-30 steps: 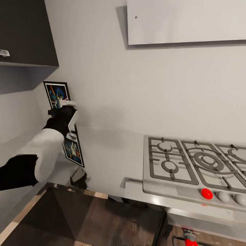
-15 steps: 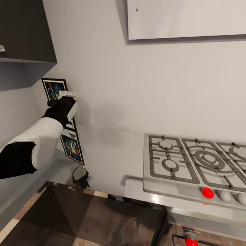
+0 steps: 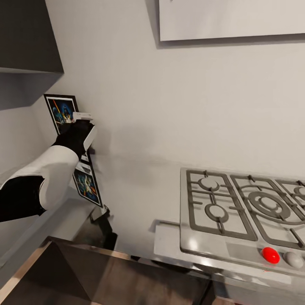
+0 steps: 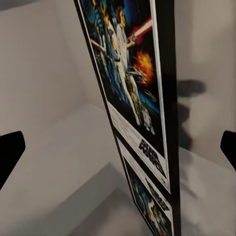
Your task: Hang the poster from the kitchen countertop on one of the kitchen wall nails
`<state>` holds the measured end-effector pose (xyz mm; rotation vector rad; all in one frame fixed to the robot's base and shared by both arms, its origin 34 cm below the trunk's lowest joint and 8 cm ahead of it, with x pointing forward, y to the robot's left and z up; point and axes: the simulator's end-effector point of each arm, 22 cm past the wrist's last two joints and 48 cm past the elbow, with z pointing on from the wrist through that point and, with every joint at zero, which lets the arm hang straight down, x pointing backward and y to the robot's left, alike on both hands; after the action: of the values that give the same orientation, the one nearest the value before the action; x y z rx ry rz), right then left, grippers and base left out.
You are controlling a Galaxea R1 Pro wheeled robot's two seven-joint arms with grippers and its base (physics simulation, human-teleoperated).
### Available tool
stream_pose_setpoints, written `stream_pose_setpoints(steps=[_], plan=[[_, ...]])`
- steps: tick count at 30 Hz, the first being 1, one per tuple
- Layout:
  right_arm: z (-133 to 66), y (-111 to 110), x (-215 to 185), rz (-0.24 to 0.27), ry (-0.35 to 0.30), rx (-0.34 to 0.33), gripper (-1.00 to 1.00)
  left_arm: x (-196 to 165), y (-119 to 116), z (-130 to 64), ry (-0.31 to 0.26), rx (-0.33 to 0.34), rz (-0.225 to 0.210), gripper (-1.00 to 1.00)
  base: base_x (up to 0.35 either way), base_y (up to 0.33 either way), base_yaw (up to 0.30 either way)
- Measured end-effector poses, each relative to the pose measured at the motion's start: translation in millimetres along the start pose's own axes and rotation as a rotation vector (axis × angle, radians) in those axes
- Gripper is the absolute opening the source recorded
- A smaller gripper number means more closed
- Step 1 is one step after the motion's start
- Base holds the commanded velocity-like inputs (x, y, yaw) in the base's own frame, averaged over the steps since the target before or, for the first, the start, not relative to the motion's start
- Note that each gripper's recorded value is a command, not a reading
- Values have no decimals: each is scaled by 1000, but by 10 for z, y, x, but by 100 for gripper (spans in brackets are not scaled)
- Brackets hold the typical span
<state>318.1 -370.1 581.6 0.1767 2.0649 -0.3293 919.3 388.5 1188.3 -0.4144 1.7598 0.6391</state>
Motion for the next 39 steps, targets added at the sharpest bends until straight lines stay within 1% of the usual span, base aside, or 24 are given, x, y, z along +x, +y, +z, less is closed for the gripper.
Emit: stream_pose_setpoints(steps=[5,9,11,12,15,16,17,18,22,26,39], plan=[[-4,-1,7,-1,2,-1,100,8,6,5,2,-1,1,100,192,0,0],[-10,-6,32,-4,9,-2,100,9,10,9,2,-2,0,100,70,0,0],[-74,-10,164,-8,45,-4,100,13,17,15,3,-3,0,100,20,0,0],[-141,-18,286,-11,77,-4,100,14,24,19,3,-4,0,100,12,0,0],[-279,-43,516,-18,139,-1,100,13,31,22,3,-5,-1,100,8,0,0],[-388,-67,675,-22,183,2,100,13,33,23,3,-5,-1,100,4,0,0],[-447,-78,756,-24,206,4,100,12,34,23,3,-5,-1,100,3,0,0],[-544,-96,880,-27,242,6,100,9,36,23,2,-6,-1,100,2,0,0],[-729,-123,1094,-33,307,9,100,5,41,23,1,-7,-2,100,1,0,0],[-774,-136,1140,-33,322,12,100,21,33,34,3,-8,1,100,0,0,0],[-830,-156,1188,-38,344,14,100,151,-39,116,19,-6,12,100,0,0,0]])
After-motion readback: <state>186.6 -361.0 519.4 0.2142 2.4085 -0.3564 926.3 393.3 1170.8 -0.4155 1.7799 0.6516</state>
